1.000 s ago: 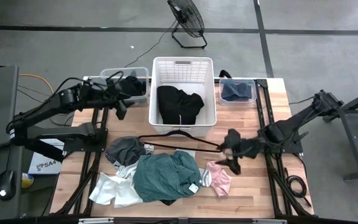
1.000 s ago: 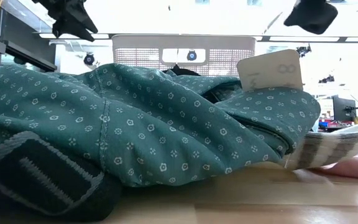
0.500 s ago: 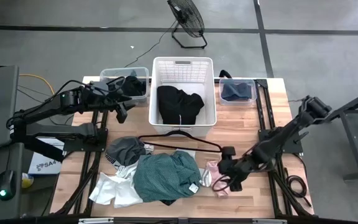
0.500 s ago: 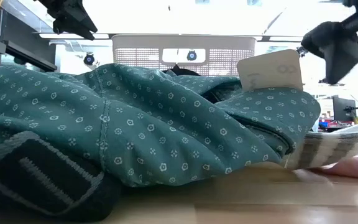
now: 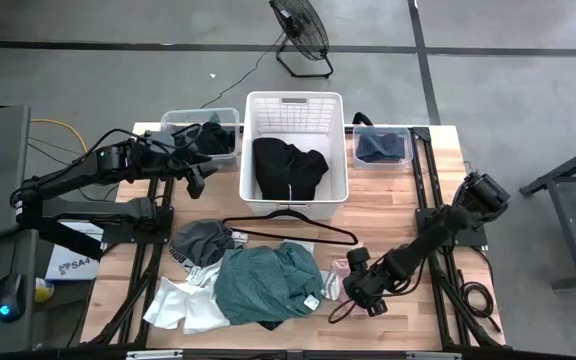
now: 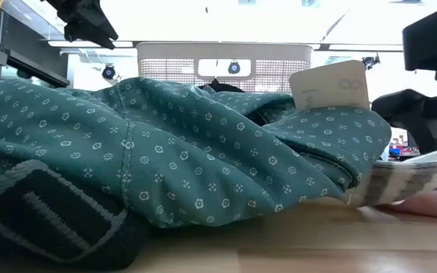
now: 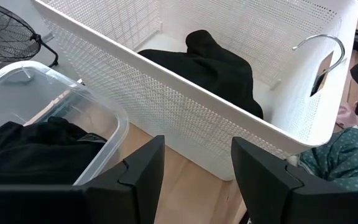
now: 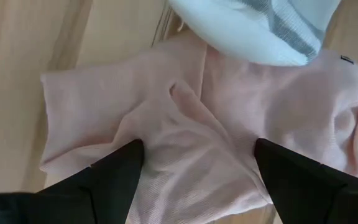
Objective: Pick & Place Cloths
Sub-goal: Put the light orange sock into the right transparent bin
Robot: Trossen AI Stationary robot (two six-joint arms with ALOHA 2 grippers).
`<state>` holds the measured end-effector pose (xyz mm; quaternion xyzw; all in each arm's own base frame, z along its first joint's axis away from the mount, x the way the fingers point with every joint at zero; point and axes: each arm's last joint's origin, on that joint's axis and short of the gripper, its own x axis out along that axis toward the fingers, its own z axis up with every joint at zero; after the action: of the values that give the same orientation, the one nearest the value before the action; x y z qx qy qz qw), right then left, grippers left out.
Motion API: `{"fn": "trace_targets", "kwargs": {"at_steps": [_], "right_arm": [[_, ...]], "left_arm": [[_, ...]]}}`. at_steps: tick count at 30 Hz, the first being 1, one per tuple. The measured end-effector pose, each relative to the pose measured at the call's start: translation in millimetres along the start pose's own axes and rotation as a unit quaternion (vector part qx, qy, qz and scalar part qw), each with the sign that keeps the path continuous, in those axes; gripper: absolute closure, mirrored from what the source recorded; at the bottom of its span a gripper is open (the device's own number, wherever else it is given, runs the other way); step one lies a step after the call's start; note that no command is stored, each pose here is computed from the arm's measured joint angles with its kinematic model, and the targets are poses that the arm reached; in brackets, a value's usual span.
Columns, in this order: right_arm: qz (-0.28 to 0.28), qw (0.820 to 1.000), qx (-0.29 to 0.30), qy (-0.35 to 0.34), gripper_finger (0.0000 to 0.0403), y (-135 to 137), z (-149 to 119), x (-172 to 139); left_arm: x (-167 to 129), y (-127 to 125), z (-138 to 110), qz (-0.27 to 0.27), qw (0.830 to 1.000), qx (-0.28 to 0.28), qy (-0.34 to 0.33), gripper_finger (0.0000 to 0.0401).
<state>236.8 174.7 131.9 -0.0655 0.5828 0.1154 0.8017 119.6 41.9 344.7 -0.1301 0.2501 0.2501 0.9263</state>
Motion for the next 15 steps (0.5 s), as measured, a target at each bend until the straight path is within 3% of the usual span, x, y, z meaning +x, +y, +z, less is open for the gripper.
{"fn": "trace_targets", "kwargs": {"at_steps": [4,7,15], "right_arm": [[0.016,1.000,0.006,0.016,0.0103,-2.2,0.6,5.8],[0.022,0.999,0.022,0.023,0.0131,-5.4,1.0,7.3],[0.058,0.995,0.069,0.041,0.0288,-8.7,1.7,8.2]], "left_arm": [[0.0,0.0,0.0,0.000,1.000,0.000,0.000,0.0222],[0.0,0.0,0.0,0.000,1.000,0.000,0.000,0.0222],[0.0,0.2,-0.7,0.001,1.000,0.001,0.004,0.0222]]}}
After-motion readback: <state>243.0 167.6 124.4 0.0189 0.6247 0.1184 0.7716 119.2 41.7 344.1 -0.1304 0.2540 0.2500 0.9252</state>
